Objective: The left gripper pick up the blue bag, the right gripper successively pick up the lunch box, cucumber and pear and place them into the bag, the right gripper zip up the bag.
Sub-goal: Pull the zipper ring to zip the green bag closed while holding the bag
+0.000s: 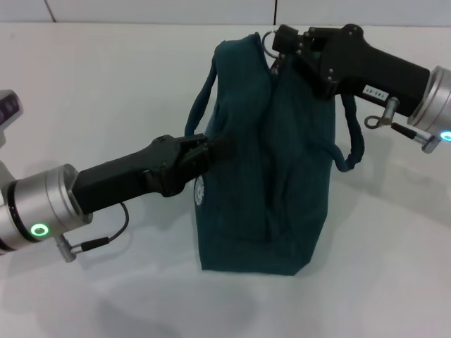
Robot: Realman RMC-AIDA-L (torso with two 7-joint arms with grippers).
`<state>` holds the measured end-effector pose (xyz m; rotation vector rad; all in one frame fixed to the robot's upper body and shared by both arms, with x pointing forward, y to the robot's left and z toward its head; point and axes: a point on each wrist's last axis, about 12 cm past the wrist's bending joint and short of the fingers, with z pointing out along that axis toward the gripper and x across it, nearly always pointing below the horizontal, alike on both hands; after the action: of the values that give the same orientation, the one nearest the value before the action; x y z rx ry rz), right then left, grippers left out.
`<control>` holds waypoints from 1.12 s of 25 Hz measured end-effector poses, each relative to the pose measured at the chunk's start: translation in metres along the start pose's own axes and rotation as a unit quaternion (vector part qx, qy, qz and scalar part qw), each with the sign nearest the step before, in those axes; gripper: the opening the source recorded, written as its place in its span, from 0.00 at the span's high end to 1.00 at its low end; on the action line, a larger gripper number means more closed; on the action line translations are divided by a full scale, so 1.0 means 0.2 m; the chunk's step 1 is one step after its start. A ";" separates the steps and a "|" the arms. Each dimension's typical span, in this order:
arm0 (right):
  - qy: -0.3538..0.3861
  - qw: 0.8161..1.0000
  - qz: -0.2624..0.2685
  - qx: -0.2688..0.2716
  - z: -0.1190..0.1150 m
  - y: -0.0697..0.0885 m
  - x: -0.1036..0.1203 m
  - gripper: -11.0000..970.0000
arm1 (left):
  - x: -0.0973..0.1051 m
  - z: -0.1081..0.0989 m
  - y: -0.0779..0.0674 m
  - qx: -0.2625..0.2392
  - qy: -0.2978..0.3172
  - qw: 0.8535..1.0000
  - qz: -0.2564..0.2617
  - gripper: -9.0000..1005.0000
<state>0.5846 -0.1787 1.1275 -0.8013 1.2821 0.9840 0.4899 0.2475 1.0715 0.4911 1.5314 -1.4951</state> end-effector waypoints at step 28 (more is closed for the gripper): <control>0.025 0.994 0.030 0.102 -0.14 -0.08 0.11 0.98 | -0.01 -0.13 -0.06 0.004 -0.069 0.997 0.025 0.87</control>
<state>0.5880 -0.2077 1.1020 -0.6357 1.4319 0.8694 0.4730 0.2694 1.0768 0.4186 1.3983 -1.4663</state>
